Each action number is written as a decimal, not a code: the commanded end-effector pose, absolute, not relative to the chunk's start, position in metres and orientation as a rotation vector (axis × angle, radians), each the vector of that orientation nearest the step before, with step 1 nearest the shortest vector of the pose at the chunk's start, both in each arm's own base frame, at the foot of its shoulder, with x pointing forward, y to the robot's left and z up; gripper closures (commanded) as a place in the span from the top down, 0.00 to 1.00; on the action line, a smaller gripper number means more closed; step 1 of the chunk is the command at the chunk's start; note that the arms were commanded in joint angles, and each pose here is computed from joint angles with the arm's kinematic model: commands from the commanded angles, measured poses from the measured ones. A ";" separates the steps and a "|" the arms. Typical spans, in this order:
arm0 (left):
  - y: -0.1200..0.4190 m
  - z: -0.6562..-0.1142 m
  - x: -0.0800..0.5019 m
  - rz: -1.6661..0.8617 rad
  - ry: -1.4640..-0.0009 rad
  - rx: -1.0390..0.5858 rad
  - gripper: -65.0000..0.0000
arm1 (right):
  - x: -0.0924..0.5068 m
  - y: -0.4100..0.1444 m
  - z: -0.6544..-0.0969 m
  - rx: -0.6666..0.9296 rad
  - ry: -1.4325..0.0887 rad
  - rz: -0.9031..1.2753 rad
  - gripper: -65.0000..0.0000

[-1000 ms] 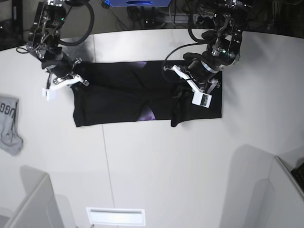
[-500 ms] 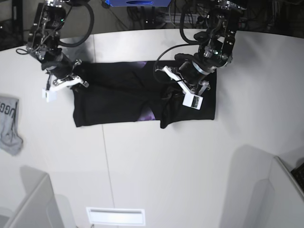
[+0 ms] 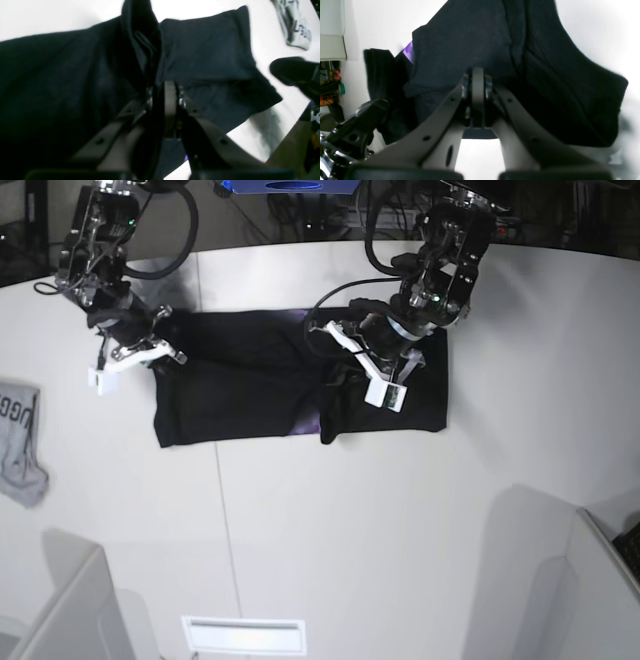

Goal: Fold the T-shirt properly
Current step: 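Lay the folded end down mid-strip and lift the left gripper away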

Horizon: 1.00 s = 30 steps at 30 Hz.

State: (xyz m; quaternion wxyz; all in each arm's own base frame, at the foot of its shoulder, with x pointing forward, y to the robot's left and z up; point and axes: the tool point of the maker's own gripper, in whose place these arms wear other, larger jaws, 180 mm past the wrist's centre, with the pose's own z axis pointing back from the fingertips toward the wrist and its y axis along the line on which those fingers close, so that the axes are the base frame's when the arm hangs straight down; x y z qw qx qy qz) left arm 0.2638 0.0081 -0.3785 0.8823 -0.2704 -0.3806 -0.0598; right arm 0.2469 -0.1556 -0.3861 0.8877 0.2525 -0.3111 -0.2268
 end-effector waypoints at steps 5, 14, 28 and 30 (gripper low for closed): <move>-0.005 -0.366 0.266 -0.149 -0.826 -0.605 0.00 | 0.255 -0.157 -0.375 0.535 -0.690 -0.455 0.00; -0.002 -0.366 0.268 -0.143 -0.831 -0.596 0.00 | 0.255 -0.157 -0.375 0.535 -0.690 -0.455 0.00; -0.012 -0.362 0.279 -0.144 -0.843 -0.616 0.59 | 0.254 -0.157 -0.376 0.535 -0.685 -0.454 0.00; -0.016 -0.361 0.282 -0.137 -0.846 -0.628 0.64 | 0.254 -0.157 -0.376 0.535 -0.685 -0.454 0.00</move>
